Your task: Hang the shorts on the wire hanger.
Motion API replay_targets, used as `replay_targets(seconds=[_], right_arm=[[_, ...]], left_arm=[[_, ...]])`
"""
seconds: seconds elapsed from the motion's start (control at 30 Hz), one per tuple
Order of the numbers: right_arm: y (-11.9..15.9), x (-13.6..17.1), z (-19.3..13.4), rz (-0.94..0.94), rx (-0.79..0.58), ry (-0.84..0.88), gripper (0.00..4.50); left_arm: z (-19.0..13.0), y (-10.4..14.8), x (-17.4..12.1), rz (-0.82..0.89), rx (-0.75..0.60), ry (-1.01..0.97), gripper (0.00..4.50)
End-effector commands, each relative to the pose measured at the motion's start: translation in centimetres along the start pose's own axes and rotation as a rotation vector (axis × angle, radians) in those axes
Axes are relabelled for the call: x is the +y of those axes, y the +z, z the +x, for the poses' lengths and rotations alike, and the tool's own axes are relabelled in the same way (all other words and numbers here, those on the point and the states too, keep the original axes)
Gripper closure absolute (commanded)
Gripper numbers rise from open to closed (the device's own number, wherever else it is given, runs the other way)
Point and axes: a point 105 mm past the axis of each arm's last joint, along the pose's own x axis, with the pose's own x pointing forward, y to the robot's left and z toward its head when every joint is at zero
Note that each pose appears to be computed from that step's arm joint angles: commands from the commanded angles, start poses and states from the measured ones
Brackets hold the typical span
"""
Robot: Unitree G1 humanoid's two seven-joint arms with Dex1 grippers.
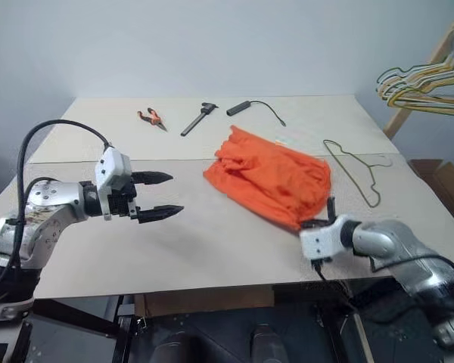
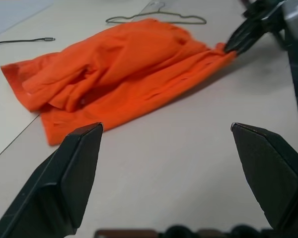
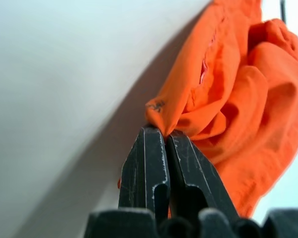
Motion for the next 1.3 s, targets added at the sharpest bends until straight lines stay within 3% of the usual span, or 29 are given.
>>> replay_targets(seconds=[0.03, 0.2, 0.3, 0.5, 0.7, 0.9, 1.03, 1.2, 1.3], right_arm=[[2.2, -1.7, -2.3, -0.047, -0.064, -0.059, 4.46], [3.1, -1.7, -3.5, -0.014, -0.082, -0.083, 4.46], [3.4, -1.7, -3.9, -0.004, -0.08, -0.094, 4.46], [3.8, -1.7, -4.0, 0.001, -0.076, -0.098, 4.46], [4.1, -2.0, -3.9, 0.005, -0.08, -0.111, 4.46], [4.1, -2.1, -3.8, 0.011, -0.077, -0.115, 4.5], [3.8, -2.3, -3.4, 0.013, -0.071, -0.119, 4.5], [3.0, -2.3, -2.3, 0.009, -0.041, -0.124, 4.5], [2.5, -2.3, -1.6, 0.001, -0.019, -0.129, 4.5]], left_arm=[[0.1, -0.2, 0.5, 0.086, 0.054, -0.03, 0.0], [1.6, -3.6, 0.4, 0.16, 0.211, -0.129, 0.0], [4.3, -6.2, 1.1, 0.307, 0.333, -0.146, 0.0], [9.2, -6.6, 2.5, 0.456, 0.347, -0.108, 0.0], [12.7, -7.9, 3.4, 0.6, 0.441, -0.062, 0.0], [13.5, -8.3, 5.1, 0.661, 0.515, 0.052, 1.45], [13.1, -7.9, 5.3, 0.64, 0.491, 0.046, 2.78], [9.9, -8.5, 6.5, 0.677, 0.516, 0.028, 4.47], [7.5, -8.6, 6.7, 0.708, 0.527, -0.032, 4.47]])
